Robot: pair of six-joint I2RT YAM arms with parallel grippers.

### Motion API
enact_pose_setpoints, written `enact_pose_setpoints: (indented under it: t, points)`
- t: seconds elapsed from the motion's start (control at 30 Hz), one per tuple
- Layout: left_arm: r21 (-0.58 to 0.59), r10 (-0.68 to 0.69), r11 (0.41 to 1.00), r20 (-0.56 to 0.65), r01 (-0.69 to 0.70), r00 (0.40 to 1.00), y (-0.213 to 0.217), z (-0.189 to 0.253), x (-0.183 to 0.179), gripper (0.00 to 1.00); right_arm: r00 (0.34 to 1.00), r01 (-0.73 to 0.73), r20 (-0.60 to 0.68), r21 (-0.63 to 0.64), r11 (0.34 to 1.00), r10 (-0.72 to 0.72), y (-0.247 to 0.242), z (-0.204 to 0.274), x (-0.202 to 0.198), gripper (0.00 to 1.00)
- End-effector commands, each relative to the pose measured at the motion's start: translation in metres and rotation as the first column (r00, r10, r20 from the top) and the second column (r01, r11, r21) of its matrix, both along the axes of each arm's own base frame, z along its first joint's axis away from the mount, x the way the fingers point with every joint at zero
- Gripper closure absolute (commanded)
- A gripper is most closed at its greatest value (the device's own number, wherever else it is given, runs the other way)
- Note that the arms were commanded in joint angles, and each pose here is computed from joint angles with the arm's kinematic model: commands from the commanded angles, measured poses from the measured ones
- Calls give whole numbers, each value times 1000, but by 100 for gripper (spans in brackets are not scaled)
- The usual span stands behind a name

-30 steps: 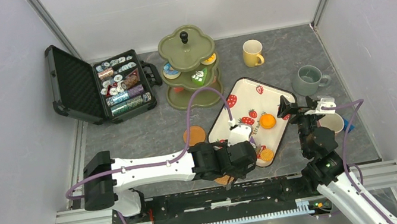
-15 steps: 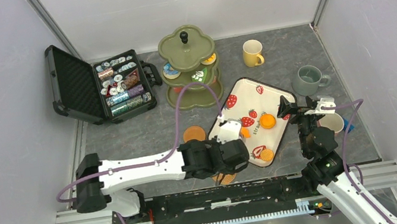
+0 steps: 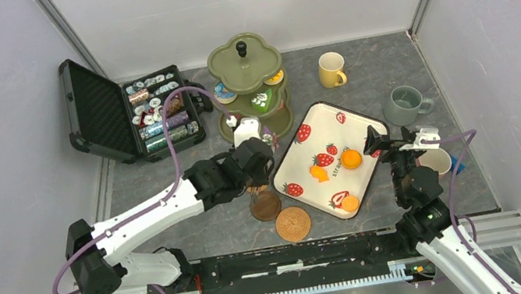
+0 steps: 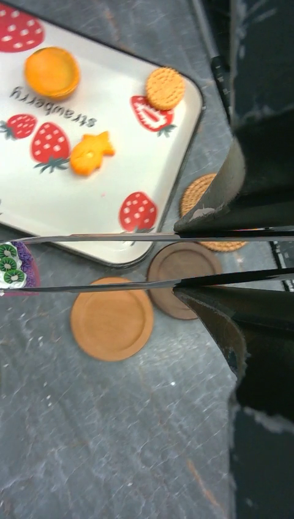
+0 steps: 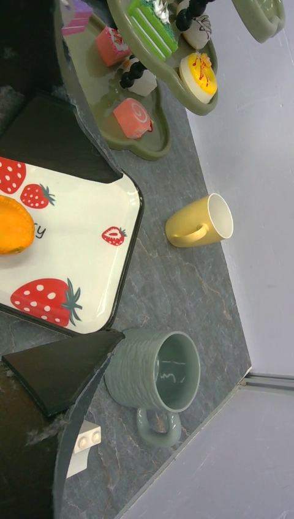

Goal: Serve the afternoon tea

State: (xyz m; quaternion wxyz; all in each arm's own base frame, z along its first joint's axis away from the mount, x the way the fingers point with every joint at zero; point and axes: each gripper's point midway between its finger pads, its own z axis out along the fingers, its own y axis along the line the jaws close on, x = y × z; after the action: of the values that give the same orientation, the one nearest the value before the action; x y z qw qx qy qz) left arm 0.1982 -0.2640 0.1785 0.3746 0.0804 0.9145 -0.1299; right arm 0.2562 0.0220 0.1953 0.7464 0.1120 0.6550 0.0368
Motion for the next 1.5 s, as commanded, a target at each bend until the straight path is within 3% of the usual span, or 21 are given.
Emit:
enact_pose_setpoints:
  t: [0.0, 0.13, 0.67, 1.47]
  points:
    - [-32, 16, 999, 131, -12, 991, -9, 12, 42, 61, 1000, -3, 22, 17, 1000, 3, 1, 6, 1, 2]
    - [-14, 37, 999, 172, -35, 984, -18, 9, 67, 61, 1000, -4, 16, 14, 1000, 4, 2, 6, 1, 2]
    - [-78, 143, 988, 107, -135, 984, -44, -22, 124, 60, 1000, 1, 23, 19, 1000, -2, 0, 7, 0, 2]
    - [-186, 215, 962, 54, -202, 975, -60, -36, 165, 54, 1000, -2, 21, 19, 1000, 1, 1, 6, 1, 2]
